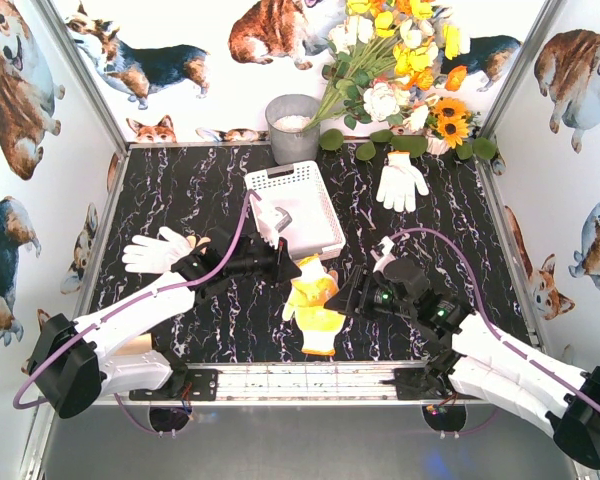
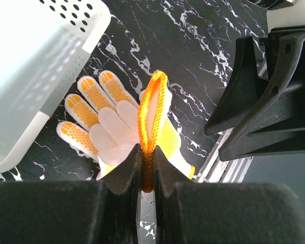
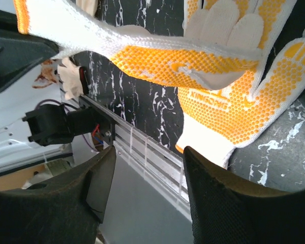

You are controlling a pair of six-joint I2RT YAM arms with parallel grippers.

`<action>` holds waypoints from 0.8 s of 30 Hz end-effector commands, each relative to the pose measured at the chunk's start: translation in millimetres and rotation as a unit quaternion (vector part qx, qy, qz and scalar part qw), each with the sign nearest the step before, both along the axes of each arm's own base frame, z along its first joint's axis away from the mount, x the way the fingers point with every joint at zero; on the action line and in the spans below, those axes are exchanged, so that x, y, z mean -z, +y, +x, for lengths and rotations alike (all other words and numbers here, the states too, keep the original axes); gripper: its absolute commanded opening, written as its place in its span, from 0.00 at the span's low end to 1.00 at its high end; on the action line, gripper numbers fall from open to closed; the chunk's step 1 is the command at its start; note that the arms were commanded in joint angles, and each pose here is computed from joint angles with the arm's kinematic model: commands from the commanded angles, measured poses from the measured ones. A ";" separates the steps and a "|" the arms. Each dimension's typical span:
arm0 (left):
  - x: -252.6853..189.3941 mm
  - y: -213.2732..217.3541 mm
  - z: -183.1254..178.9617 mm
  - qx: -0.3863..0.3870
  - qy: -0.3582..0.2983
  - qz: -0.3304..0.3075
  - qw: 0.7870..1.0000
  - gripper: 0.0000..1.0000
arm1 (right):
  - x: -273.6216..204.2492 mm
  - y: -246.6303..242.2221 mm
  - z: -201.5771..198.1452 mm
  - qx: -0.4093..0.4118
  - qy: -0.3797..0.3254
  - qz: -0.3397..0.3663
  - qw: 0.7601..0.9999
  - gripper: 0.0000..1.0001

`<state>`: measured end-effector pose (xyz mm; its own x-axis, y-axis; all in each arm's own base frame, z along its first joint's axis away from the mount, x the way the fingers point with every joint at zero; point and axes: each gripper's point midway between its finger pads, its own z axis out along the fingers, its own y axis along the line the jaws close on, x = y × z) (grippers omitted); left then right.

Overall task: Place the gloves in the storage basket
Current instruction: Pair the glove with the glove.

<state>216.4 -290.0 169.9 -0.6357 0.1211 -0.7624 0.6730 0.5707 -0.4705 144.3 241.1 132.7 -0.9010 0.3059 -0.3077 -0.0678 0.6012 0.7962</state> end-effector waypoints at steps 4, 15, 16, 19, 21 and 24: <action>-18.9 -5.6 6.3 -0.004 -0.013 -0.016 1.000 0.00 | -17.9 1.5 6.0 -0.060 -0.167 -0.051 0.983 0.67; -25.8 -14.1 -8.4 0.065 -0.013 -0.016 0.998 0.00 | -42.1 4.4 44.3 -0.129 -0.298 -0.179 0.929 0.79; -26.3 -15.3 -10.9 0.075 -0.014 -0.017 0.997 0.00 | -43.4 3.7 49.4 -0.122 -0.309 -0.184 0.925 0.80; -30.6 -20.8 -20.4 0.114 -0.014 -0.029 0.993 0.00 | -52.3 6.0 57.6 -0.130 -0.361 -0.185 0.905 0.87; -32.2 -23.3 -25.0 0.135 -0.014 -0.035 0.990 0.00 | -60.6 9.5 59.3 -0.144 -0.382 -0.177 0.896 0.88; -35.9 -26.6 -32.6 0.166 -0.015 -0.044 0.985 0.00 | -66.1 15.7 58.0 -0.178 -0.399 -0.158 0.886 0.90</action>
<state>194.2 -306.2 184.9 -0.6105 0.2266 -0.7589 0.7676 0.4051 -0.4966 189.3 241.7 158.6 -0.5408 -0.1719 -0.8234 -0.6504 0.7062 0.2797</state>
